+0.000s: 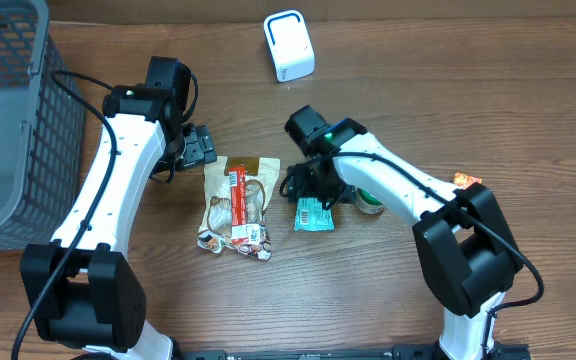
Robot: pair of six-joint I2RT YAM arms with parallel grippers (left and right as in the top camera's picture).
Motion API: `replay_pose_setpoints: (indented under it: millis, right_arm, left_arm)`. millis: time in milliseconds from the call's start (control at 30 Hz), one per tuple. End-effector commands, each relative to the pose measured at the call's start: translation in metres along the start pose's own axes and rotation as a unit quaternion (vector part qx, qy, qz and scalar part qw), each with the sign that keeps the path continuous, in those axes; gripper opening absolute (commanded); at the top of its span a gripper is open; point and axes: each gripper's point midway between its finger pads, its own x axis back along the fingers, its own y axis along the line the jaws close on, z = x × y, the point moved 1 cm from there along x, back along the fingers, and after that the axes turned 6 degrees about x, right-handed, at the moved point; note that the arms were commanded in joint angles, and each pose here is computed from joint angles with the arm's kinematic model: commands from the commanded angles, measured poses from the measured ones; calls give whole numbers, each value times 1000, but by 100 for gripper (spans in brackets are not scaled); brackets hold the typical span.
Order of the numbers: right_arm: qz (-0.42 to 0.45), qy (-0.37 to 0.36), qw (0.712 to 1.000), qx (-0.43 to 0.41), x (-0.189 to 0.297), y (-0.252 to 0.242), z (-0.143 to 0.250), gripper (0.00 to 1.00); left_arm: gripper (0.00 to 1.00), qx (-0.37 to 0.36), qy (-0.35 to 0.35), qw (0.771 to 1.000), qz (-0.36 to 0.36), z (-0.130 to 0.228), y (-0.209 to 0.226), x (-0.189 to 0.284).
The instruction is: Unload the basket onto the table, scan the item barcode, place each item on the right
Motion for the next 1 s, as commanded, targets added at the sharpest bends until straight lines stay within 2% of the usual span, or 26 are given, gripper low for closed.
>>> replay_pose_setpoints:
  millis: [0,67,367,600,833,967]
  right_arm:
    - [-3,-29,999,-33,15,-18,-20,57]
    - [-11,-25,999,-47,16,-25,-23,46]
    - [-21,16,999,-48,1,-25,0,38]
    - [-68,62,994,-61,-4,0,24,35]
    - [-141,117,982,-41,3,39,49,37]
    - [-125,123,984,-28,6,35,54,40]
  left_arm:
    - [100,3,-9,1000,0,-5,0,3]
    - [99,3,-9,1000,0,-5,0,3]
    - [99,3,-9,1000,0,-5,0,3]
    - [99,3,-9,1000,0,-5,0,3]
    - [100,3,-9,1000,0,-5,0,3]
    - [100,3,-9,1000,0,-5,0,3]
